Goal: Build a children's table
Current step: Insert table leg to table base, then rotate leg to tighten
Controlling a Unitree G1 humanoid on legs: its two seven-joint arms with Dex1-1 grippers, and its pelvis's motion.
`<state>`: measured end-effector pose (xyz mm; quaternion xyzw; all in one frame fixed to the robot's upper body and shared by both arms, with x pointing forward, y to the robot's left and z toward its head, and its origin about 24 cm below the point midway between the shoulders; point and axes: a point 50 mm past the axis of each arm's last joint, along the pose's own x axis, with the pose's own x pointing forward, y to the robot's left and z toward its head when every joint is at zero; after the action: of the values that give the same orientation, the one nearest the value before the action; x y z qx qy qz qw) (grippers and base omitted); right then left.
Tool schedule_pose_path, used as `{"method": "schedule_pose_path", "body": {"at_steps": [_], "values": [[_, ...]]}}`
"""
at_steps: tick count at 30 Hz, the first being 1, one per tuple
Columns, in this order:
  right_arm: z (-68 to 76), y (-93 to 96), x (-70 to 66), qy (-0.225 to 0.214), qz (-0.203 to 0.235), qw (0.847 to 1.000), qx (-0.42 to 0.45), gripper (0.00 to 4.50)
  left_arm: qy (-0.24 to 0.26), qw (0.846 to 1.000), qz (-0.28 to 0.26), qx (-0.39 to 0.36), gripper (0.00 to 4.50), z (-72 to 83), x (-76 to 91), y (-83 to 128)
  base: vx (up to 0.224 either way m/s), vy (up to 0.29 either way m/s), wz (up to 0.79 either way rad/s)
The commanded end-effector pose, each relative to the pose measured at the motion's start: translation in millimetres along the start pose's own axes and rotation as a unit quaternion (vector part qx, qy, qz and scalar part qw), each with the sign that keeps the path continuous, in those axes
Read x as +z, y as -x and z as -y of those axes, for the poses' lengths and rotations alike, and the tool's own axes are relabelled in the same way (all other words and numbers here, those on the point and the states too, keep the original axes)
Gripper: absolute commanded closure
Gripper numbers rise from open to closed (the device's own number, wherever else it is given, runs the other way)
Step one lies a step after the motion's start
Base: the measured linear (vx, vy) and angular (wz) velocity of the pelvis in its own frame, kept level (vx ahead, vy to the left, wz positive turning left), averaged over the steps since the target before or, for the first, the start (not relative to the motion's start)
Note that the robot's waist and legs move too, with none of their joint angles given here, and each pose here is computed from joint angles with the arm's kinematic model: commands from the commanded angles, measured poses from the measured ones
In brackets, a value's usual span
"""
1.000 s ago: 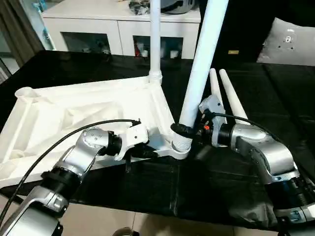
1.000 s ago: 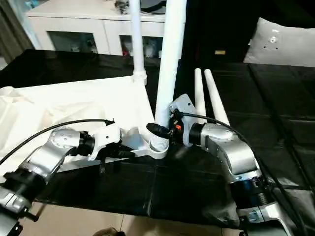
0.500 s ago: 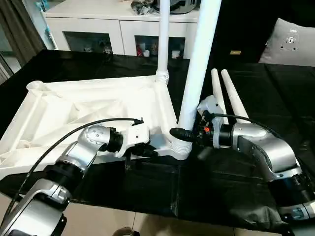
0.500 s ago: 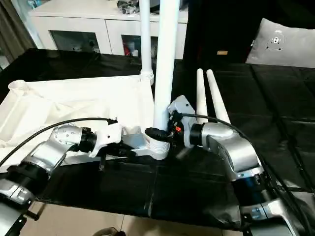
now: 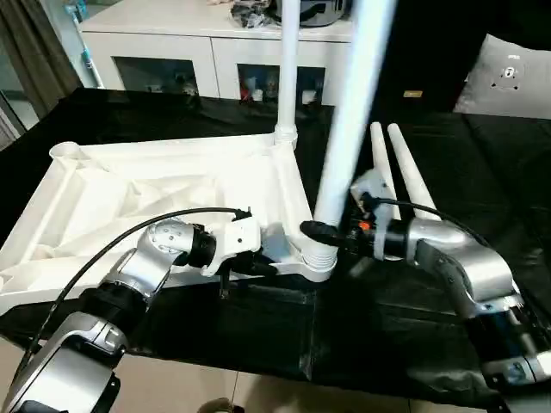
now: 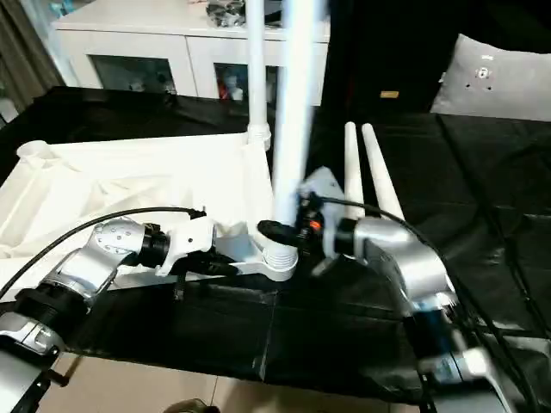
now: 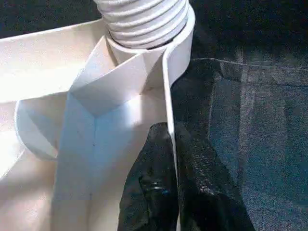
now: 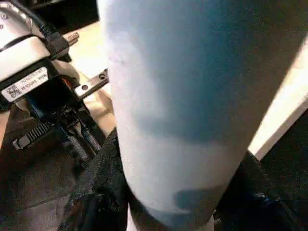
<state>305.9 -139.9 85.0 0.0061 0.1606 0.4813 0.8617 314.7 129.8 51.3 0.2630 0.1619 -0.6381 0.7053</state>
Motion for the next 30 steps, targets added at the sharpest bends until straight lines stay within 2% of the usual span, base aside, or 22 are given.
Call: {"method": "schedule_pose_path", "body": {"at_steps": [1,4,8,11,13,15,18,23,27,30], "values": [[4.4,7.1,-34.0,-0.053,-0.040,0.997,-0.047,2.62,-0.010,1.000,-0.002,0.012,4.50,-2.8,1.1,1.3,0.000,0.000,0.00],[2.5,10.4,-42.2,-0.060,-0.022,0.995,-0.081,2.62,0.002,1.000,0.007,0.023,4.50,-3.4,1.0,0.8,0.000,0.000,0.00],[-1.9,10.9,-44.8,-0.042,-0.031,0.995,-0.086,2.62,0.003,1.000,0.006,0.022,4.50,-2.7,0.5,0.4,0.000,0.000,0.00],[-6.4,9.6,-47.7,-0.013,-0.053,0.995,-0.081,2.62,0.000,1.000,0.003,0.020,4.50,-1.6,-0.5,0.0,0.000,0.000,0.00],[-9.9,6.2,-52.8,0.028,-0.087,0.994,-0.067,2.62,-0.008,1.000,-0.004,0.013,4.50,0.0,-1.6,-0.4,0.000,0.000,0.00],[-11.4,4.8,-55.1,0.044,-0.103,0.992,-0.056,2.62,-0.014,1.000,-0.009,0.009,4.50,0.2,-1.7,0.1,0.000,0.000,0.00],[-12.9,3.8,-57.6,0.048,-0.118,0.991,-0.041,2.62,-0.022,1.000,-0.012,0.003,4.50,0.5,-0.6,1.0,0.000,0.000,0.00],[-19.7,4.6,-70.1,0.036,-0.153,0.988,-0.001,2.62,-0.039,0.999,-0.014,-0.010,4.50,-3.2,4.7,1.8,0.000,0.000,0.00],[-21.0,3.0,-77.7,0.011,-0.154,0.988,0.000,2.62,-0.047,0.999,-0.015,-0.008,4.50,-12.7,10.5,4.5,0.000,0.000,0.00],[-21.0,1.8,-77.8,0.008,-0.153,0.988,-0.001,2.62,-0.049,0.999,-0.016,-0.007,4.50,-16.0,12.7,6.7,0.000,0.000,0.00]]}}
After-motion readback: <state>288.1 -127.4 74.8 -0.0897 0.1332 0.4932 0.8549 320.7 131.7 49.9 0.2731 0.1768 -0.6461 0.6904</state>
